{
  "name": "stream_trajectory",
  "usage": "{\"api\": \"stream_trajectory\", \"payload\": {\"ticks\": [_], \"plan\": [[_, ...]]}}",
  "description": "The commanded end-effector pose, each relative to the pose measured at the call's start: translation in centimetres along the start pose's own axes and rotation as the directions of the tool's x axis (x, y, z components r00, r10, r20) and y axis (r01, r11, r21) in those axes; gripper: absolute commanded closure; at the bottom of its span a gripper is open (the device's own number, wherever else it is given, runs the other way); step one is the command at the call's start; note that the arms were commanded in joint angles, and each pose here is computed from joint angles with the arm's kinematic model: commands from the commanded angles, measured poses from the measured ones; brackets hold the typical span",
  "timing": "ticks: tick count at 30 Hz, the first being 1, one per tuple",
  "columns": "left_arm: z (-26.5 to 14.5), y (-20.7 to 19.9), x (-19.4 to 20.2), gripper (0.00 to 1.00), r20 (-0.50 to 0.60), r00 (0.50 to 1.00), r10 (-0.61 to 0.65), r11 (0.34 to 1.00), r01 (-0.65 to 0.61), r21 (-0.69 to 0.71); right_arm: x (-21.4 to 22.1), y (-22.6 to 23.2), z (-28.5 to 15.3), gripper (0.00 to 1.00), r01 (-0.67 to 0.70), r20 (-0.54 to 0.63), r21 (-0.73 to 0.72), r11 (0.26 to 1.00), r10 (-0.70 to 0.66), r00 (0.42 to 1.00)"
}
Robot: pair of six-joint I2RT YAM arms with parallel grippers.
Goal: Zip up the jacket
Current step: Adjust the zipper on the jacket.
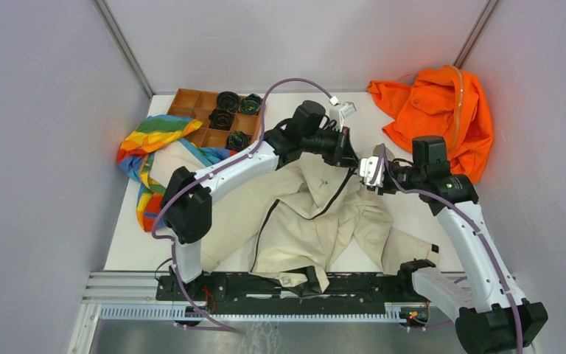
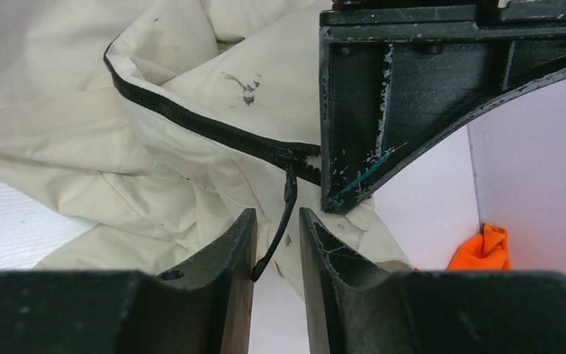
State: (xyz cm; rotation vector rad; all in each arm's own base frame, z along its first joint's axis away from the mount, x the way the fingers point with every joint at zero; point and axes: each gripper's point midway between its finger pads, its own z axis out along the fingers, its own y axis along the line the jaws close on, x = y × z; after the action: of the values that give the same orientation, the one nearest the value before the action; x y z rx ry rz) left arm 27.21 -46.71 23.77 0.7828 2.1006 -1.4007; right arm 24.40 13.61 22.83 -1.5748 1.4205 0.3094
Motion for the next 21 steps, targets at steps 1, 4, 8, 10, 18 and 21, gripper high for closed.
{"api": "stream_trajectory", "payload": {"ticks": [1,4,8,10,18,21], "plan": [[-0.8,-2.8,-1.4,0.98,0.038,0.999,0.038,0.996,-0.041,0.085,-0.7,-1.6,0.0,0.67,0.028,0.019,0.078,0.997,-0.030,0.999],[-0.8,-2.9,-1.5,0.98,0.041,0.999,0.034,0.995,-0.038,0.091,-0.3,-1.8,0.3,0.67,0.031,0.004,0.087,0.996,-0.032,0.999],[-0.7,-2.9,-1.5,0.98,0.041,0.999,0.028,0.995,-0.032,0.097,-0.4,-2.1,0.6,0.71,0.045,0.000,0.094,0.995,-0.045,0.999],[-0.7,-2.9,-1.6,0.98,0.042,0.999,0.027,0.995,-0.031,0.095,-0.5,-1.9,0.8,0.81,0.065,-0.006,0.080,0.995,-0.064,0.998],[-0.4,-1.9,-3.0,0.98,0.072,0.997,0.009,1.000,-0.011,0.017,-1.1,2.0,1.0,1.00,0.200,-0.066,-0.135,0.970,-0.210,0.975],[-0.3,-1.8,-4.4,0.98,0.107,0.994,0.017,1.000,-0.017,-0.005,-1.2,5.2,1.4,1.00,0.183,-0.060,-0.269,0.946,-0.206,0.977]]}}
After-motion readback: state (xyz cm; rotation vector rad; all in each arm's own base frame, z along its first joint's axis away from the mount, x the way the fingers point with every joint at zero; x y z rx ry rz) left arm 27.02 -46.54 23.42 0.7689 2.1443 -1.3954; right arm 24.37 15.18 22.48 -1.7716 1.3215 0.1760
